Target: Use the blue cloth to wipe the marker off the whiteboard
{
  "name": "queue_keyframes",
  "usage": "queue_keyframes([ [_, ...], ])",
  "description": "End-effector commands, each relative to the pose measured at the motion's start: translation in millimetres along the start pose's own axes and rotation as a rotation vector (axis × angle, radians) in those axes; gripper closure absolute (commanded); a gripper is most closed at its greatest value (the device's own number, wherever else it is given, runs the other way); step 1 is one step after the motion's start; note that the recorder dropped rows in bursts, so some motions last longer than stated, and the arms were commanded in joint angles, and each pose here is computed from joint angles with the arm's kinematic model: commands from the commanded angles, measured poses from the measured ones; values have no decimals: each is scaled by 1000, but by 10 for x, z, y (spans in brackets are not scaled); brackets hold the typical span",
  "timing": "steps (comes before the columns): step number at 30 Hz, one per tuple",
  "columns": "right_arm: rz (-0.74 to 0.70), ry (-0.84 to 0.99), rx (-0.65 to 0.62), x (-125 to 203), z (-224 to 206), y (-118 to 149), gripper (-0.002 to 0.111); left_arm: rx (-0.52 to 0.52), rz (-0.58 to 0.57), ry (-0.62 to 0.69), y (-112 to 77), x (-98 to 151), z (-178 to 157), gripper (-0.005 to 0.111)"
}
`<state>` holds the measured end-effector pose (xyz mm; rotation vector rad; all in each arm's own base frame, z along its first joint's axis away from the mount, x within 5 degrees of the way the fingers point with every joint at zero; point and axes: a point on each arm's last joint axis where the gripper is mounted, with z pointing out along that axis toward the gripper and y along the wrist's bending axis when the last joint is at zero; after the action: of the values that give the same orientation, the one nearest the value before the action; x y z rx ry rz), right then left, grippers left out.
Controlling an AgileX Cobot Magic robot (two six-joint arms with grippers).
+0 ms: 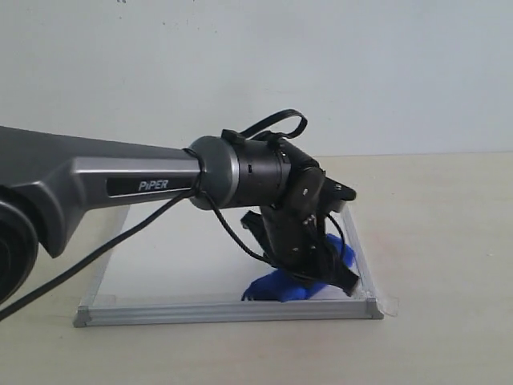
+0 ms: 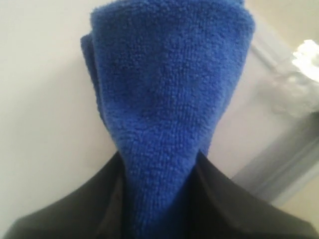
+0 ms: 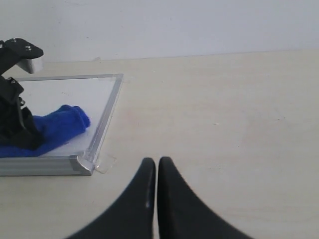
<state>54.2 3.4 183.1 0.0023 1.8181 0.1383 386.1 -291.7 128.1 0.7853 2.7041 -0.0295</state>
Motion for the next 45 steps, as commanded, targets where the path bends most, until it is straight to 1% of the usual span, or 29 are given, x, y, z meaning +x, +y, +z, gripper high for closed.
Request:
queue_keyframes([
  [1,-2,-14,-1,-13,-5,2,107,-241,-109,228,630,214,59,103],
  [2,-2,-14,-1,-13,-5,2,107,-293,-127,262,748,248,45,103],
  [4,-2,-14,-1,-13,-5,2,107,-358,-134,308,886,293,20,103],
  [6,-2,-14,-1,-13,-5,2,107,-364,-140,316,907,302,17,103],
  [8,-2,-14,-1,-13,-5,2,107,-281,-159,248,780,241,54,103],
  [9,-2,-14,-1,-13,-5,2,107,-171,-147,172,579,165,83,103],
  [10,-2,-14,-1,-13,-5,2,107,-120,-138,146,487,138,90,103],
  [11,-2,-14,-1,-13,-5,2,107,2,-104,89,237,82,91,103],
  [12,-2,-14,-1,-13,-5,2,107,40,-79,73,139,69,86,103],
  [13,-2,-14,-1,-13,-5,2,107,106,-29,44,-92,54,67,103],
  [14,-2,-14,-1,-13,-5,2,107,120,-4,32,-183,51,58,103],
  [15,-2,-14,-1,-13,-5,2,107,136,24,15,-329,53,41,103],
  [19,-2,-14,-1,-13,-5,2,107,177,55,-1,-534,66,15,103],
  [21,-2,-14,-1,-13,-5,2,107,236,64,0,-594,69,-5,103],
  [22,-2,-14,-1,-13,-5,2,107,283,71,-1,-635,70,-16,103],
  [25,-2,-14,-1,-13,-5,2,107,337,95,-6,-682,71,-31,103],
  [28,-2,-14,-1,-13,-5,2,107,327,109,-5,-673,73,-28,103],
  [30,-2,-14,-1,-13,-5,2,107,287,122,-5,-580,64,-9,103],
  [33,-2,-14,-1,-13,-5,2,107,212,52,-1,-298,29,33,103],
  [36,-2,-14,-1,-13,-5,2,107,156,-33,1,53,1,72,103],
  [39,-2,-14,-1,-13,-5,2,107,129,-114,1,418,-6,101,103],
  [41,-2,-14,-1,-13,-5,2,107,109,-181,1,682,5,117,103],
  [44,-2,-14,-1,-13,-5,2,107,68,-248,2,1078,49,133,103],
  [45,-2,-14,-1,-13,-5,2,107,49,-263,3,1185,67,135,103],
])
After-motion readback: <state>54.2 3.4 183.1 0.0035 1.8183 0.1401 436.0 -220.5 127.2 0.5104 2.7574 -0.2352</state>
